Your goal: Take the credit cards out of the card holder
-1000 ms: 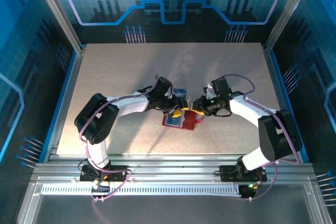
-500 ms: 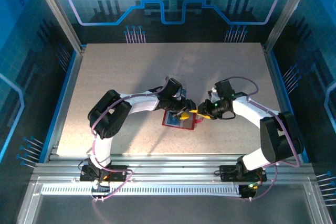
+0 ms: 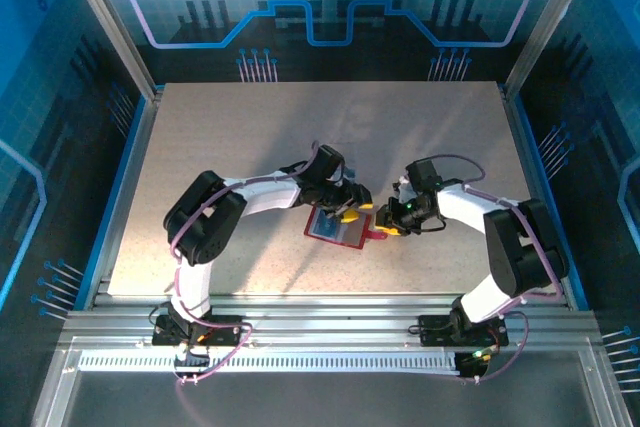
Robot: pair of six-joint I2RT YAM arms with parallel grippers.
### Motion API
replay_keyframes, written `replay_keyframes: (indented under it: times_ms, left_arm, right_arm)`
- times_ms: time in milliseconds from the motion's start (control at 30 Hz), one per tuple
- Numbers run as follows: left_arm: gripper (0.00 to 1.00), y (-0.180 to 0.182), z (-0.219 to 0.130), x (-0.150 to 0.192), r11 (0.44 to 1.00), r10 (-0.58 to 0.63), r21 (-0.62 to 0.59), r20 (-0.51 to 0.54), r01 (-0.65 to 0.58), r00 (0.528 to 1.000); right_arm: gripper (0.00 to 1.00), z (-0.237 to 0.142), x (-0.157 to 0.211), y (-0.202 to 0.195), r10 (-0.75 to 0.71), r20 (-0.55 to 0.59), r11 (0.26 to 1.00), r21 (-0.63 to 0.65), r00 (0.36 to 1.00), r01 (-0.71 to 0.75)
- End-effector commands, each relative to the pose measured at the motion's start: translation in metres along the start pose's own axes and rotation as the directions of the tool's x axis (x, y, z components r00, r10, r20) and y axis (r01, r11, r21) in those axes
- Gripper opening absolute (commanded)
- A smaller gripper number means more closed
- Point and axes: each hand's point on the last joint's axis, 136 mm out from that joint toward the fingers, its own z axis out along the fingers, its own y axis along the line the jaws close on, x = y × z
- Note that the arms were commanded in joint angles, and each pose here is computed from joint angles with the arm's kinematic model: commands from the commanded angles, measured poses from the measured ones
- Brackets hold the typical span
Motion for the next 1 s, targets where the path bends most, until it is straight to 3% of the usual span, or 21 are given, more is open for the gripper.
replay_keyframes:
  times_ms: [0,367,967]
  left_arm:
    - [0.54,-0.006,-0.028,-0.01,1.0,0.007,0.011,0.071,-0.008,0.997]
    - [0.55,0.014,-0.063,-0.023,1.0,-0.026,0.013,0.142,0.025,0.99]
    - [0.55,0.039,-0.08,-0.028,0.998,-0.067,0.02,0.182,0.064,0.981]
  right_arm:
    - [0.3,0.009,-0.003,0.006,0.0,-0.018,0.999,-0.037,1.0,0.0]
    - [0.3,0.03,-0.023,0.016,-0.007,-0.041,0.998,-0.063,0.999,0.005]
    - [0.2,0.028,-0.047,0.054,-0.07,-0.019,0.992,-0.102,0.997,0.068]
